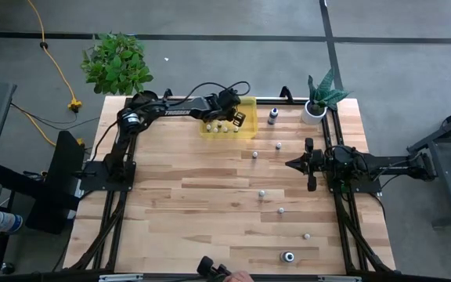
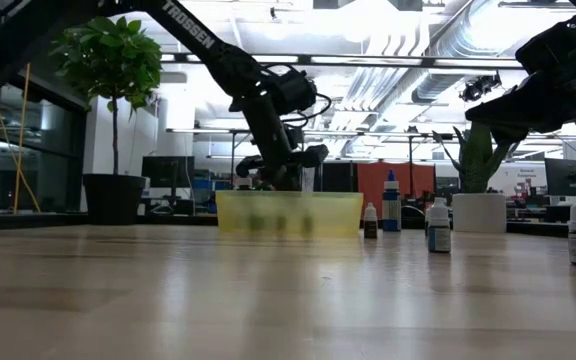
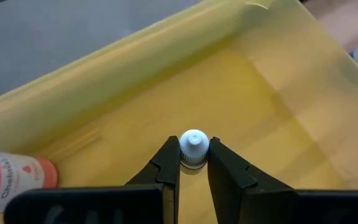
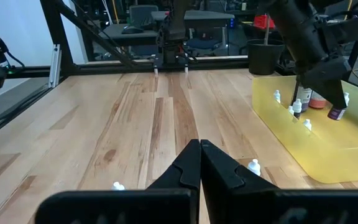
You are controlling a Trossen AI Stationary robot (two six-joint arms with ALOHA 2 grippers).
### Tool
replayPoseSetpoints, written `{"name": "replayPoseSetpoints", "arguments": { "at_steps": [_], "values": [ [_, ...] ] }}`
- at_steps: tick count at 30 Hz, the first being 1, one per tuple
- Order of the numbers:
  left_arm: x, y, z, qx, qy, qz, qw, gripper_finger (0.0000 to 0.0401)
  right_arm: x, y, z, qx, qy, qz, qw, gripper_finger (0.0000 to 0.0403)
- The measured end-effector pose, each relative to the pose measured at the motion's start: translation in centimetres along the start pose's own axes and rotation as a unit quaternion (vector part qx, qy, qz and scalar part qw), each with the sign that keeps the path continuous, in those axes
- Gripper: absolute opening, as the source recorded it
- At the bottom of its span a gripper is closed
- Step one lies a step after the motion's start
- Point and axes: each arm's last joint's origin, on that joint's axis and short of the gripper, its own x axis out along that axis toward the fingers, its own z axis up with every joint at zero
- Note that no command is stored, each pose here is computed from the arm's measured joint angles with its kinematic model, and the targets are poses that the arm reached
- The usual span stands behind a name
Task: Pick & Place food coloring
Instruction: Put the small violet food coloring bottle into the yellow container
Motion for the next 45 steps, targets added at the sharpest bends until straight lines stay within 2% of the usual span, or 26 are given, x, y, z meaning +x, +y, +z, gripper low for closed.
{"name": "replayPoseSetpoints", "arguments": {
  "at_steps": [4,17,29,40,45],
  "values": [
    [-0.2,-0.5,-0.3,-0.014,-0.007,0.008,1.000,0.0046,0.0,0.0,0.0,0.000,0.000,0.000,1.000,0.0000],
    [-0.1,-0.5,-0.4,-0.005,-0.008,0.012,1.000,0.0046,0.0,0.0,0.0,0.000,0.000,0.000,1.000,0.0000],
    [-1.4,-0.5,0.3,-0.011,-0.016,0.001,1.000,0.0046,0.0,0.0,0.0,0.000,0.000,0.000,1.000,0.0000],
    [-1.5,-0.5,0.4,0.022,-0.020,0.005,1.000,0.0046,0.0,0.0,0.0,0.000,0.000,0.000,1.000,0.0000],
    [-2.9,-0.9,2.1,0.041,-0.037,-0.001,0.998,0.0047,0.0,0.0,0.0,0.000,0.000,0.000,1.000,0.0000]
  ]
}}
